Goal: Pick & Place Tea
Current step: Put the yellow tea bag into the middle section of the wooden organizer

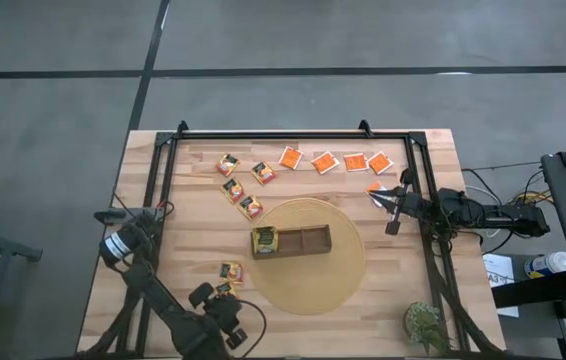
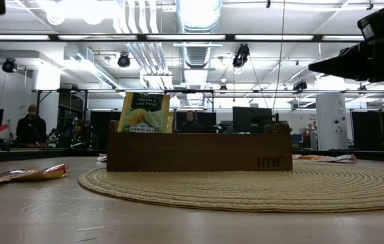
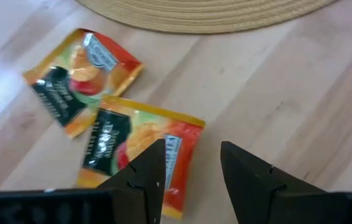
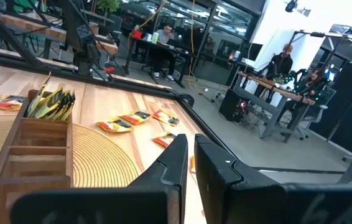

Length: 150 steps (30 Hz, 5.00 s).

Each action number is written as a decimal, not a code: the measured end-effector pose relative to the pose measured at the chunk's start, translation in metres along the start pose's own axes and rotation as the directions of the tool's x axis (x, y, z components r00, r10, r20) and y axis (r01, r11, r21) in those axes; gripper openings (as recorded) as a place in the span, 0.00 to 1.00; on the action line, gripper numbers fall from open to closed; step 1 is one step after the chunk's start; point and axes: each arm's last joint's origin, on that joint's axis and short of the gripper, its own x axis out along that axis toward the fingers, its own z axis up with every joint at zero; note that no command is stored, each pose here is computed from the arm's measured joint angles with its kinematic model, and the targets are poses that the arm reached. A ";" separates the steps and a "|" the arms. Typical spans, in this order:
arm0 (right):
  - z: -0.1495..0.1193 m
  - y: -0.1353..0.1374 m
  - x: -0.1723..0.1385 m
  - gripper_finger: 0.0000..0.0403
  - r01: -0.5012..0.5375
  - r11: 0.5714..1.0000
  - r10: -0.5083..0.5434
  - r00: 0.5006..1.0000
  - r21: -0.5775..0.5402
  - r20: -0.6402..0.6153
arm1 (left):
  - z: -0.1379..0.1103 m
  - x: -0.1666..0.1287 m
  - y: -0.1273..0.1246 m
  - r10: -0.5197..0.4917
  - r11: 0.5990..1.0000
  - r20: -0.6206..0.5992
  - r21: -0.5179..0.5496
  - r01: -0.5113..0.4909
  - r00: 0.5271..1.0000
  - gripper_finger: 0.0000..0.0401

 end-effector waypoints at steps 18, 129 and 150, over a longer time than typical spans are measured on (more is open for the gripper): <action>0.000 0.000 0.000 0.07 0.001 1.000 -0.001 1.000 0.000 0.000 | -0.010 0.023 0.009 0.007 0.999 -0.039 0.054 -0.005 0.999 0.17; 0.000 0.000 0.000 0.07 0.000 1.000 0.000 1.000 0.000 0.000 | 0.208 0.075 0.013 0.132 0.882 0.435 0.358 -0.305 0.891 0.38; 0.000 0.000 0.000 0.07 0.000 1.000 0.000 1.000 0.000 -0.001 | 0.181 0.003 -0.016 0.034 0.880 0.411 0.420 -0.223 0.911 0.38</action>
